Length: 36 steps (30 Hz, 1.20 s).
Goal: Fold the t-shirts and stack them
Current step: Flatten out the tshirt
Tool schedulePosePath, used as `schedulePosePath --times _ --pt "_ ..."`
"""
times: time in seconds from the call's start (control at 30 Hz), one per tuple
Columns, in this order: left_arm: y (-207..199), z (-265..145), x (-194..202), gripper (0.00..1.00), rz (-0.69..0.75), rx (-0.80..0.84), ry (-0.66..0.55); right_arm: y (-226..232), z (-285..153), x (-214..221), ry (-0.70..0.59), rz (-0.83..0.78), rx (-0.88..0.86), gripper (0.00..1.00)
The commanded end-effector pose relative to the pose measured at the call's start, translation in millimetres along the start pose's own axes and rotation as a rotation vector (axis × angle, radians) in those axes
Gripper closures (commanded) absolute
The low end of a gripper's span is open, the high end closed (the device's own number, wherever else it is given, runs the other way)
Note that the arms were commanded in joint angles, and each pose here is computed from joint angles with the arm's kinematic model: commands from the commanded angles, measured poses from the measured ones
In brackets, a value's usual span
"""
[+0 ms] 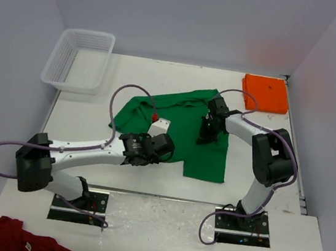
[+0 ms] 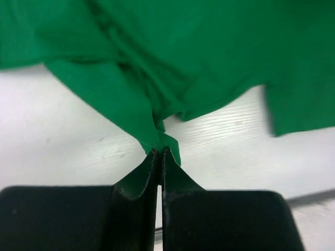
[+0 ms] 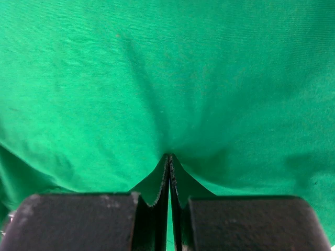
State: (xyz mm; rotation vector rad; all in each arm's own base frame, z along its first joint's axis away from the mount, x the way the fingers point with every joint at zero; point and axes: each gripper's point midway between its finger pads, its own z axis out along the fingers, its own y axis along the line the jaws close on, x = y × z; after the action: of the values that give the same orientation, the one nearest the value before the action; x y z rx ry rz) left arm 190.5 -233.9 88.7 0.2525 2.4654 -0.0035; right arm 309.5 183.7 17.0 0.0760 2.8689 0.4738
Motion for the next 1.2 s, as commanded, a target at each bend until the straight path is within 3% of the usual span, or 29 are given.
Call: schedulePosePath --times 0.0,0.1,0.23,0.37,0.47,0.57,0.67,0.77,0.8,0.9,0.97,1.07,1.13,1.17 --pt "-58 -46 -68 1.00 -0.023 0.332 -0.207 9 -19 -17 -0.100 -0.017 -0.018 1.00" --pt "-101 -80 -99 1.00 0.004 0.576 -0.304 7 -33 -27 -0.163 -0.009 0.008 1.00" --pt "-150 -112 -104 1.00 0.046 0.875 -0.324 2 -55 -37 -0.247 0.005 0.052 1.00" --pt "-157 -114 -99 1.00 -0.039 1.060 -0.338 4 -76 -41 -0.294 -0.006 0.061 1.00" --pt "-97 -37 -72 1.00 -0.344 0.945 -0.206 2 -86 -38 -0.298 -0.012 0.065 1.00" --pt "-56 3 -33 1.00 -0.426 0.808 -0.125 2 -88 -32 -0.295 -0.020 0.055 0.98" --pt "-32 23 -15 0.98 -0.397 0.667 -0.106 6 -93 -29 -0.297 -0.035 0.026 0.90" --pt "-20 24 -10 0.74 -0.373 0.606 -0.111 15 -94 -18 -0.270 -0.064 -0.019 0.77" --pt "-17 23 -9 0.58 -0.363 0.595 -0.113 18 -94 -15 -0.268 -0.074 -0.027 0.75" --pt "-14 8 -22 0.43 -0.338 0.589 -0.156 33 -97 -2 -0.261 -0.126 -0.062 0.68" --pt "-7 0 -34 0.39 -0.329 0.555 -0.198 47 -97 9 -0.236 -0.168 -0.087 0.65" --pt "3 -9 -36 0.38 -0.309 0.499 -0.206 57 -97 21 -0.219 -0.196 -0.093 0.64" --pt "1 -15 -35 0.47 -0.282 0.511 -0.198 56 -96 24 -0.215 -0.188 -0.091 0.65" --pt "-3 -16 -31 0.58 -0.253 0.529 -0.178 54 -96 22 -0.225 -0.180 -0.079 0.65"
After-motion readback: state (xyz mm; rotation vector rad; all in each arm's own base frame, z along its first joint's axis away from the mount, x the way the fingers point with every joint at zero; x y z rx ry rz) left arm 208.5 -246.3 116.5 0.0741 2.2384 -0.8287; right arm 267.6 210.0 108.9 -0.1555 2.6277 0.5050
